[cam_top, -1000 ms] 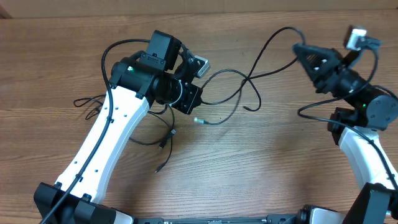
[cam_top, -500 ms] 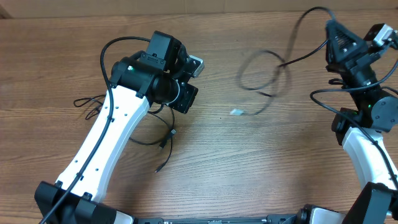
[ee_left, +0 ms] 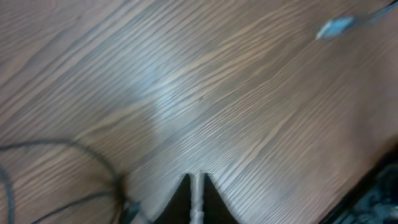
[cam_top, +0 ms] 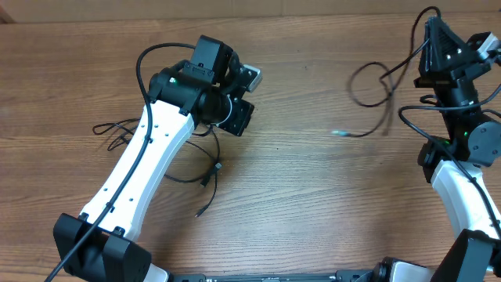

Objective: Untangle cables

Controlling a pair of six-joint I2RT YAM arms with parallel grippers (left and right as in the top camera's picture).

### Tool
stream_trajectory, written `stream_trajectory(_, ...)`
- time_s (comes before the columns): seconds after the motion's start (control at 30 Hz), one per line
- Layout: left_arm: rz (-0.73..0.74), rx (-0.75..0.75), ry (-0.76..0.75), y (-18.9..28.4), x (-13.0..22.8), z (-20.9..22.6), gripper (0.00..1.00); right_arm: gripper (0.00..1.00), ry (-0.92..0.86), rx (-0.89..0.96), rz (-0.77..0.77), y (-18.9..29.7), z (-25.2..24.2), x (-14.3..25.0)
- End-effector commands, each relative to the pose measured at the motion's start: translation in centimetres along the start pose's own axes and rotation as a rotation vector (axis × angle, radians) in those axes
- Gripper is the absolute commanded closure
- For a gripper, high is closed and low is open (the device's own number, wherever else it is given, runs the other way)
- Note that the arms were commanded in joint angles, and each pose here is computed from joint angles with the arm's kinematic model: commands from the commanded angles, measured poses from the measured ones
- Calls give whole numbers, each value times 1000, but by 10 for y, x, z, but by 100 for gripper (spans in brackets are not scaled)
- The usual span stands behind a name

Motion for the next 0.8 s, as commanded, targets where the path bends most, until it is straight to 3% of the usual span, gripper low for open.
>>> stream_trajectory(0.0, -31, 81, 33, 2, -6, -9, 55, 96, 8, -10, 41, 0, 5, 6)
stream_trajectory(0.03, -33, 81, 31, 2, -6, -9, 42, 96, 15, -9, 60, 0, 5, 9)
stream_trajectory(0.13, -47, 80, 23, 2, -9, -9, 24, 96, 47, 4, 151, 1, 6, 23)
stream_trajectory(0.43, -139, 210, -274, 6, -20, -27, 20, 96, 67, 144, 379, 10, -12, 52)
stream_trajectory(0.47, -149, 202, -282, 6, -23, -27, 16, 96, 68, 160, 403, 12, -14, 54)
stream_trajectory(0.5, -158, 192, -286, 6, -25, -25, 0, 96, 69, 173, 422, 13, -16, 57)
stream_trajectory(0.77, -194, 167, -321, 5, -34, -26, 0, 96, 53, 225, 552, 15, -27, 80)
Point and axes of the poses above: each gripper's point midway between its finger pads, its own y axis back along the fingers, its own z axis along the line the jaws close on, x = y × z, the point moved 4 cm from there along y, back along the fingers, and after that the axes turned 6 degrees about -y, right-handed, at the moved point
